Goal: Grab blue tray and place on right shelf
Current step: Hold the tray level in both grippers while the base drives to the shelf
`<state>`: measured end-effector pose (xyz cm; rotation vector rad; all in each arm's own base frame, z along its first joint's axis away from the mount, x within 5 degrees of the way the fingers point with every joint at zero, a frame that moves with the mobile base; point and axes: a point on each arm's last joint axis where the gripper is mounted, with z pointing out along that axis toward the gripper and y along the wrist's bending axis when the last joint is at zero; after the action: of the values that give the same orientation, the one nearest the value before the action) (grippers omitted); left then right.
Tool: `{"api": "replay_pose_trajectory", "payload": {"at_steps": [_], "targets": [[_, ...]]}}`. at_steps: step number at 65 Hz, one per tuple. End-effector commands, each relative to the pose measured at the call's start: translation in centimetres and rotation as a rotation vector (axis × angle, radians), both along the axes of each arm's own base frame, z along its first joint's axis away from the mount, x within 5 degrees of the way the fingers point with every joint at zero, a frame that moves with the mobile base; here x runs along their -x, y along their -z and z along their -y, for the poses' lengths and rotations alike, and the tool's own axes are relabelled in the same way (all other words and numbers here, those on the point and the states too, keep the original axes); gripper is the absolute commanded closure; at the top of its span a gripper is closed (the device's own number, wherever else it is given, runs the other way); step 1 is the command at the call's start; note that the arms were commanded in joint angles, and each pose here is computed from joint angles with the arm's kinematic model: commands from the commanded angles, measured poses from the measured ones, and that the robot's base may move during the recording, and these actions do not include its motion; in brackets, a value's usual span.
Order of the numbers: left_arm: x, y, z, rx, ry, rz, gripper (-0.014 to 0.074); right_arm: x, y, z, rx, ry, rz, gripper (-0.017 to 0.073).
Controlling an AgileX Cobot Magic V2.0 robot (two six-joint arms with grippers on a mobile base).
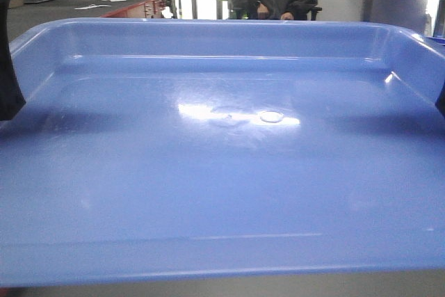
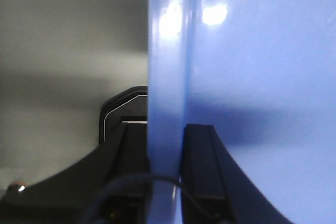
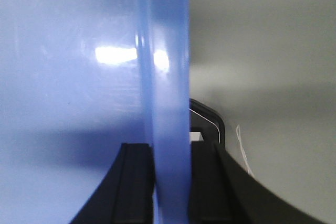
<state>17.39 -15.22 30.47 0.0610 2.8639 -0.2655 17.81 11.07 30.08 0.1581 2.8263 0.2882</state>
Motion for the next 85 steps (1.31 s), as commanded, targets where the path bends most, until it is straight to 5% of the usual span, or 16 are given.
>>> {"api": "replay_pose_trajectory", "payload": {"at_steps": [1, 85], "targets": [[0.39, -1.29, 0.24, 0.061, 0.003, 0.031, 0.0591, -0.18, -1.52, -0.21, -0.062, 0.007, 0.08, 0.0315], [0.42, -1.29, 0.27, 0.065, 0.003, 0.028, 0.059, -0.2, -1.53, -0.22, -0.063, 0.007, 0.082, 0.0315]]}}
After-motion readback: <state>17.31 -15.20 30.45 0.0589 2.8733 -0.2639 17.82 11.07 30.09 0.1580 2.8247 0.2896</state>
